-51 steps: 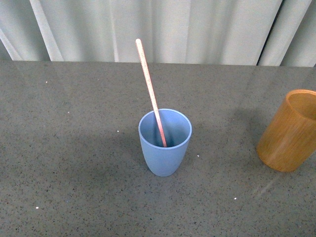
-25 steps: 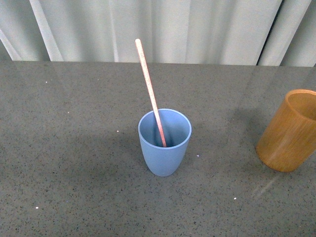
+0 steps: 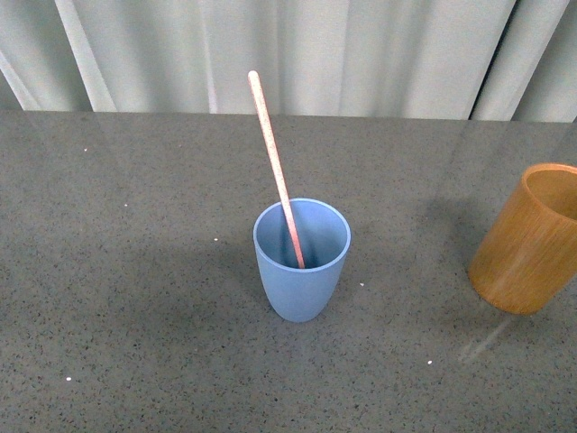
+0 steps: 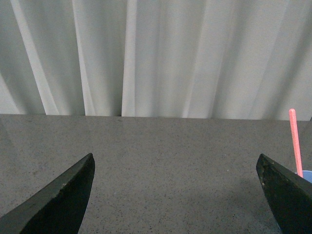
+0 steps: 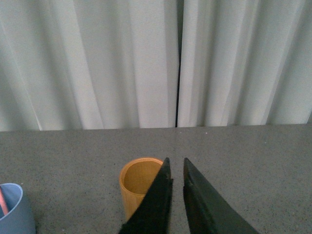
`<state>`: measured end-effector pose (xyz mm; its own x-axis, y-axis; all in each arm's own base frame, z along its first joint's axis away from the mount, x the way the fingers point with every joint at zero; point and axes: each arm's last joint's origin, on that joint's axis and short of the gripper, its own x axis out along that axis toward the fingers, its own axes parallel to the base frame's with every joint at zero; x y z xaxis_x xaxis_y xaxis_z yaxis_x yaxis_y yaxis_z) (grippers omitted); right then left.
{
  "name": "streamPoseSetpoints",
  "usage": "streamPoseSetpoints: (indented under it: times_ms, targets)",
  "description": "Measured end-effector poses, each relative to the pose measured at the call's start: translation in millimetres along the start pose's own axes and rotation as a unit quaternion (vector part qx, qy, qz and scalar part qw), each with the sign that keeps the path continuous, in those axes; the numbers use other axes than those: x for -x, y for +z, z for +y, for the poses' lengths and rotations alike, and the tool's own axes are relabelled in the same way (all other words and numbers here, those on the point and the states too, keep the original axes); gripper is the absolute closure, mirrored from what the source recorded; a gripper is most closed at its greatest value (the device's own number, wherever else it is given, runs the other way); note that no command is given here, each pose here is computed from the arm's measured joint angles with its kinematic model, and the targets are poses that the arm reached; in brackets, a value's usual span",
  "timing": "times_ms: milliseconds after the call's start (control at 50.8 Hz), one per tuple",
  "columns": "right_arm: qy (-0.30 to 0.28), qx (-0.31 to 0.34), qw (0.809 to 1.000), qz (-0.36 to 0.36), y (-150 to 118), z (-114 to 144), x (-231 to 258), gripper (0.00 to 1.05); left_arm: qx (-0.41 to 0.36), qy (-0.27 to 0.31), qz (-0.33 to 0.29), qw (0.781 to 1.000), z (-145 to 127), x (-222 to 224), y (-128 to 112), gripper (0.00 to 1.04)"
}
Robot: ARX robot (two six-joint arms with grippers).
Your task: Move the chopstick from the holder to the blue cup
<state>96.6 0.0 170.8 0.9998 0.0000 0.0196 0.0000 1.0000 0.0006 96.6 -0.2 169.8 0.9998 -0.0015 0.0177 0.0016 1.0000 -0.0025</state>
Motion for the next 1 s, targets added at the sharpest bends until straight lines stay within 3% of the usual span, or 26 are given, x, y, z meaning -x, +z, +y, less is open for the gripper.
streamPoseSetpoints:
  times_ms: [551,1004]
  targets:
    - [0.000,-0.001,1.000,0.000,0.0,0.0,0.0,0.08,0.000,0.000,0.000,1.000,0.0,0.0,0.0,0.07]
    - [0.000,0.000,1.000,0.000,0.0,0.0,0.0,0.10,0.000,0.000,0.000,1.000,0.0,0.0,0.0,0.07]
